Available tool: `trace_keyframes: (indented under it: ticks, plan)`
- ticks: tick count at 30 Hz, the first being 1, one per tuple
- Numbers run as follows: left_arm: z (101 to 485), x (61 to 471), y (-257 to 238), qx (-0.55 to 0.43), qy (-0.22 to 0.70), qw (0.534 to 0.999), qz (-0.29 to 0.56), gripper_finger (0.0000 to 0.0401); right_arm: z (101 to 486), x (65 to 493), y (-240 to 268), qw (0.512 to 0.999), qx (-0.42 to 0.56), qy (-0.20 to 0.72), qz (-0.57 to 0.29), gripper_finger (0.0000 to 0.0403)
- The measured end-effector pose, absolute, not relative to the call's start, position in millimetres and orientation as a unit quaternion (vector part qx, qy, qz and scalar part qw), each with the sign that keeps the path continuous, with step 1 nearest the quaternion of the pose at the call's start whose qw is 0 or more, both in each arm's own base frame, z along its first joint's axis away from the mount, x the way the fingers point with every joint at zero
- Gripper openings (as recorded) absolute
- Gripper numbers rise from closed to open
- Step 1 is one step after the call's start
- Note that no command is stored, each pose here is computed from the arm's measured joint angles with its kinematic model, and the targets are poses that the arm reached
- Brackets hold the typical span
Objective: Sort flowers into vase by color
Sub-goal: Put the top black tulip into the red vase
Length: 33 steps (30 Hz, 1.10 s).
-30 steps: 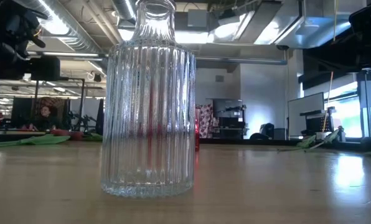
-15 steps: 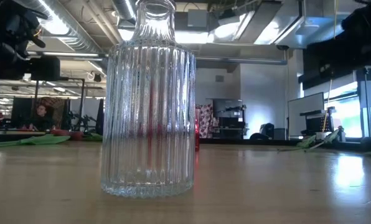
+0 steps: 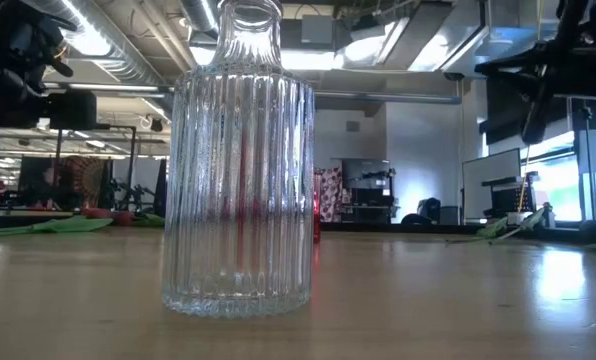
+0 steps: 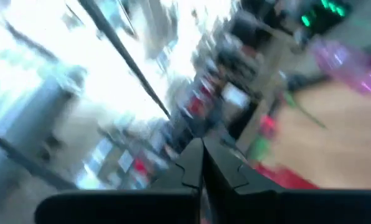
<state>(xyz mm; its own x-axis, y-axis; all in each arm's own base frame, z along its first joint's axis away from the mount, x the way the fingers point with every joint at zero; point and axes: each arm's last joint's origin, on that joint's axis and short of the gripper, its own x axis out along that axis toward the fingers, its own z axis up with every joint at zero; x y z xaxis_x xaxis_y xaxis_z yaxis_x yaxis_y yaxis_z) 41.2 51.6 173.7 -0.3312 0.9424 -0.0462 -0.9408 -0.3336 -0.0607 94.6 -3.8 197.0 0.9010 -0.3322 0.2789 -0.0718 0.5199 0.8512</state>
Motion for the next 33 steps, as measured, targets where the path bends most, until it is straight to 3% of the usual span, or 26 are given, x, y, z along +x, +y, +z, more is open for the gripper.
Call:
trace_keyframes:
  ticks: [3, 12, 17, 20, 27, 33]
  plan:
    - [174, 41, 52, -0.037, -0.012, 0.577, 0.816, 0.0204, 201, 94, -5, 0.852, 0.457, -0.234, -0.098, 0.0012]
    - [174, 41, 52, -0.036, -0.012, 0.577, 0.816, 0.0204, 222, 122, -2, 0.864, 0.458, -0.119, -0.171, 0.0012]
    - [174, 41, 52, -0.037, -0.012, 0.577, 0.816, 0.0204, 248, 150, -3, 0.833, 0.469, -0.035, -0.291, 0.0024]
    - [174, 41, 52, -0.037, -0.012, 0.577, 0.816, 0.0204, 265, 171, -7, 0.798, 0.482, 0.002, -0.362, 0.0058]
    - [174, 41, 52, -0.037, -0.012, 0.577, 0.816, 0.0204, 281, 215, -59, 0.695, 0.505, 0.128, -0.495, 0.0192]
    - [174, 41, 52, -0.037, -0.012, 0.577, 0.816, 0.0204, 262, 202, -118, 0.567, 0.484, 0.199, -0.637, 0.0270]
